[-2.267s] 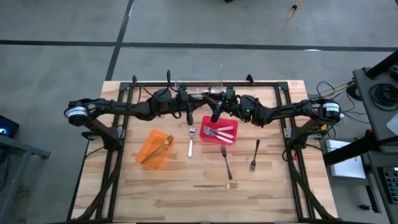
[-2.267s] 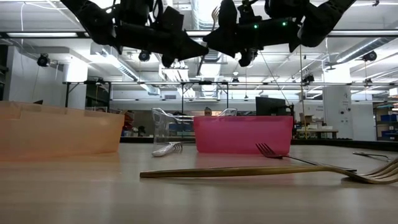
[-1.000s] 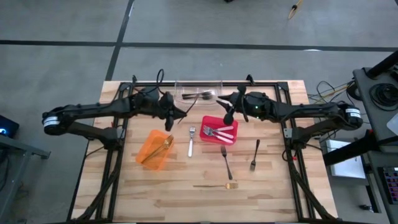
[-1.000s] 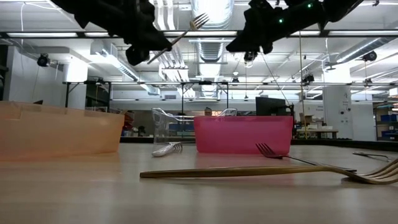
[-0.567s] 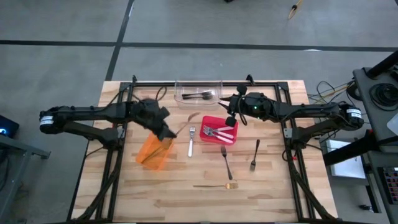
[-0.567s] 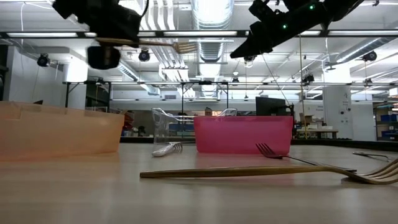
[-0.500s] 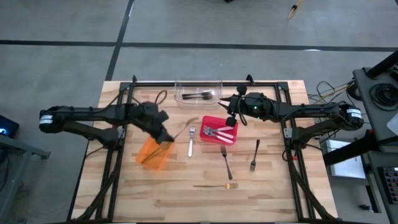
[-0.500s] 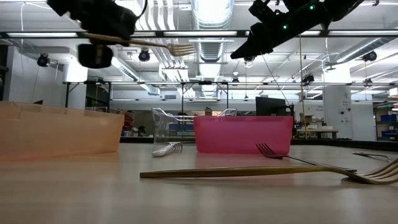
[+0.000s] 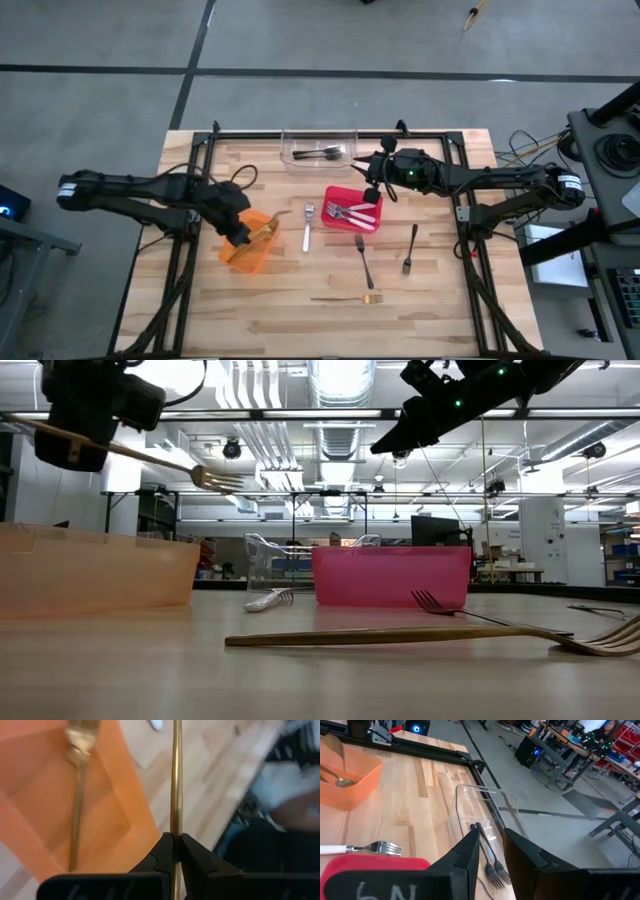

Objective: Sort silverware by color (type)
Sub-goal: Put the gold fork into the orange bin

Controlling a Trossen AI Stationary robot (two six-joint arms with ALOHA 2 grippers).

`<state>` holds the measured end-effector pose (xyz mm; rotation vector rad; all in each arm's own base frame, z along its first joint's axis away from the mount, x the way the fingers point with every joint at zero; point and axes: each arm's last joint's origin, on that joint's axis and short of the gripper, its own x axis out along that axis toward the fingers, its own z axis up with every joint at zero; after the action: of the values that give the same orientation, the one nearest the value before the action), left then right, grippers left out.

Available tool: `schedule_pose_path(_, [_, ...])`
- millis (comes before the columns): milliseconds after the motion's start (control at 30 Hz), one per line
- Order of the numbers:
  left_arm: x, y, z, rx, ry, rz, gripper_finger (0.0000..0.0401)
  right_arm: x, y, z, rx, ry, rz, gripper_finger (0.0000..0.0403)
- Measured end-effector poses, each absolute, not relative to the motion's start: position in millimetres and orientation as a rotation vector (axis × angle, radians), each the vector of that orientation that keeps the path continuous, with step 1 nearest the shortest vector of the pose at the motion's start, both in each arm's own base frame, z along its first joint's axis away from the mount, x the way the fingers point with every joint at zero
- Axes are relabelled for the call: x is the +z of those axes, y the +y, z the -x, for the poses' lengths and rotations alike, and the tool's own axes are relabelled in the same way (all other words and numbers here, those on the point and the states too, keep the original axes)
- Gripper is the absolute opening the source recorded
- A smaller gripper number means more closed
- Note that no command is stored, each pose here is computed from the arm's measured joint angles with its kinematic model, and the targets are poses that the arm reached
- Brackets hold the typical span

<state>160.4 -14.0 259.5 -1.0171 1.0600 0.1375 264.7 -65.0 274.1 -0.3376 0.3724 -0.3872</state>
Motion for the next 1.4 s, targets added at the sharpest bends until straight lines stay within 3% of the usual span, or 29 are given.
schedule_pose_path(233, [265, -16, -139, -0.059, 1.004, 0.937, 0.0003, 276, -65, -265, -0.39, 0.356, 0.335, 0.0077])
schedule_pose_path(633, [241, -14, -122, 0.037, 0.973, 0.99, 0.0003, 276, -65, -265, -0.395, 0.343, 0.313, 0.0077])
schedule_pose_path(1167, [238, -14, -117, -0.046, 0.916, 0.896, 0.0003, 279, -65, -267, -0.395, 0.31, 0.299, 0.0077])
schedule_pose_path(1400, [246, -14, -128, -0.133, 0.755, 0.854, 0.0003, 285, -56, -271, -0.071, 0.187, 0.295, 0.0077])
